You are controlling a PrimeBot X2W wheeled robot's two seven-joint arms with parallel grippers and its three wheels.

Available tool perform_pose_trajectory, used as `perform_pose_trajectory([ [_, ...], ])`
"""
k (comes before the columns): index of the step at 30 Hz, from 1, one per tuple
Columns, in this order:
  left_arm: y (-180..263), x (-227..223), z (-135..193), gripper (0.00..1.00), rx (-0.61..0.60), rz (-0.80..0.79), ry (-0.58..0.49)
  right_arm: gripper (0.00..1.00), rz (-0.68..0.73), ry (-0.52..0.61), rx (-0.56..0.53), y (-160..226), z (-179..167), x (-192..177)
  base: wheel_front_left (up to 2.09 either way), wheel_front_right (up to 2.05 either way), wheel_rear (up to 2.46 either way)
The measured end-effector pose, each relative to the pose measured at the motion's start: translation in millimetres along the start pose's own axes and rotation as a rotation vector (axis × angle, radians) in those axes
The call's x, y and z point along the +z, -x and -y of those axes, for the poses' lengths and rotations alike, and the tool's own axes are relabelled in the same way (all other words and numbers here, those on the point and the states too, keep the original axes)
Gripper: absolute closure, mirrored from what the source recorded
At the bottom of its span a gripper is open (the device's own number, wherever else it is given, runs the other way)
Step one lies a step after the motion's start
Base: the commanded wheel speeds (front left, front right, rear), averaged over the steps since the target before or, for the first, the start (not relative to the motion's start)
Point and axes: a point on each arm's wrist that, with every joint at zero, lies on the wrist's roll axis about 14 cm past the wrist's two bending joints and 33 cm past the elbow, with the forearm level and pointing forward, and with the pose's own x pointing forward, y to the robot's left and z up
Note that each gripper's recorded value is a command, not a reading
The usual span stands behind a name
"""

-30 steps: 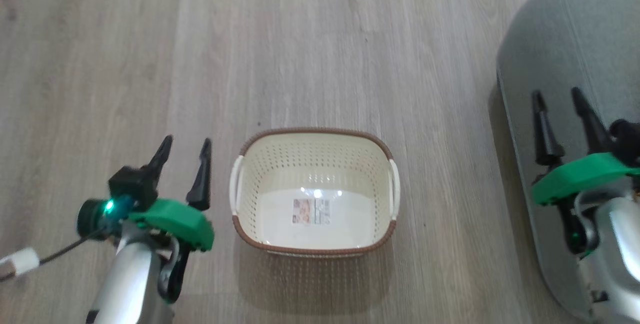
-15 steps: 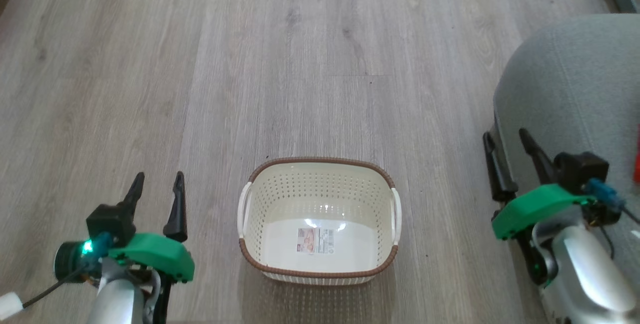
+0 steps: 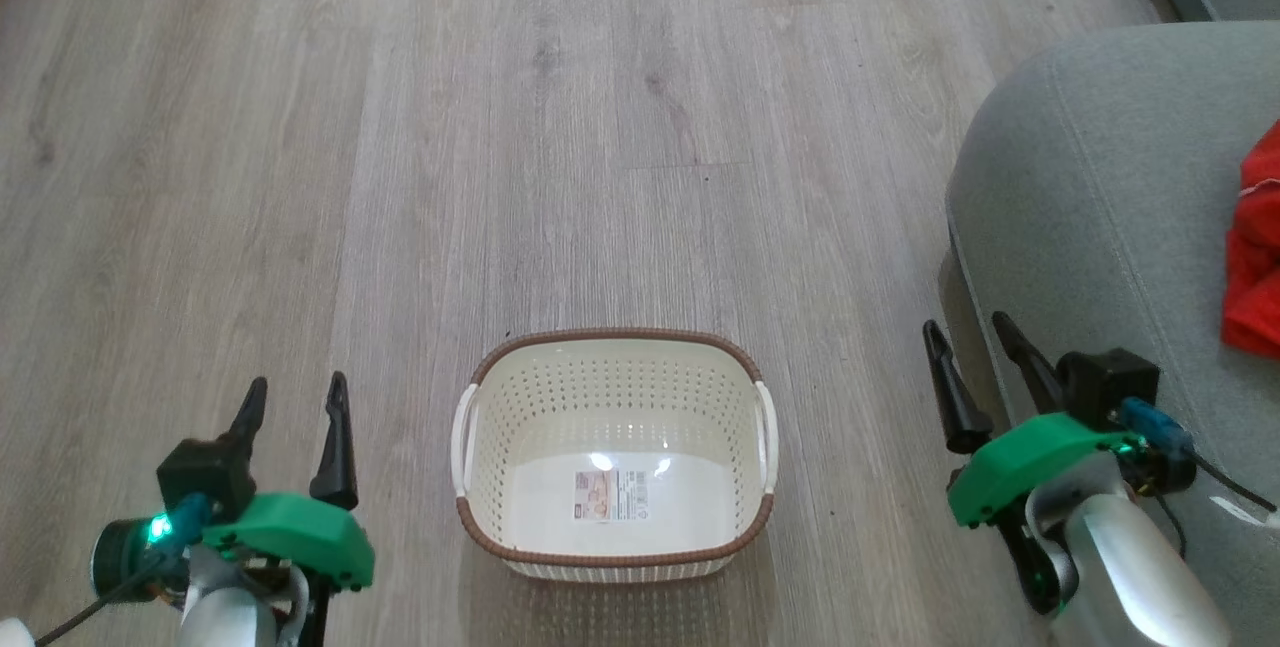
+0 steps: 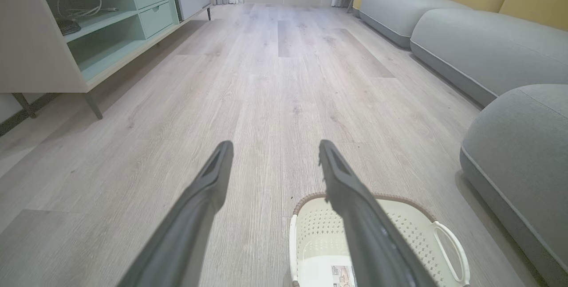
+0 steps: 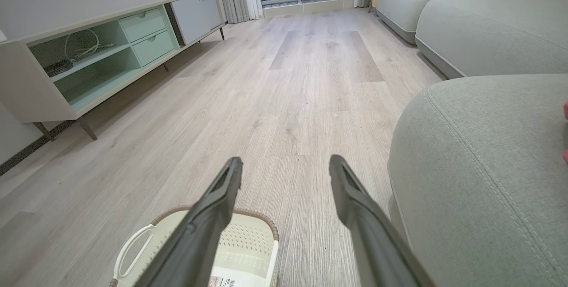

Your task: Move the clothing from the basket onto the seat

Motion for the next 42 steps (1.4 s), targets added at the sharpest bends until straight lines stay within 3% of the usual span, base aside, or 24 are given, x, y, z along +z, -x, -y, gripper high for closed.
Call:
perform_pose_trajectory([
  [27, 8.4, 7.2, -0.2, 0.0, 0.004, 0.027, -0.011, 0.0, -0.048, 0.011, 0.006, 4.4, -3.0, -14.7, 0.0, 0.0, 0.0],
  [28, 8.1, 10.7, -0.1, 1.0, 0.001, 0.039, -0.001, 1.0, -0.068, -0.008, -0.005, 5.7, -1.3, -21.1, 0.0, 0.0, 0.0],
  [34, 24.3, -25.4, -3.5, 1.0, 0.02, -0.08, 0.032, 1.0, -0.204, -0.056, -0.048, 33.6, 5.6, -66.8, 0.0, 0.0, 0.0],
  [42, 23.9, -26.1, -6.9, 1.0, 0.048, -0.088, 0.136, 1.0, -0.175, -0.15, -0.078, 29.5, 8.3, -58.3, 0.0, 0.0, 0.0],
])
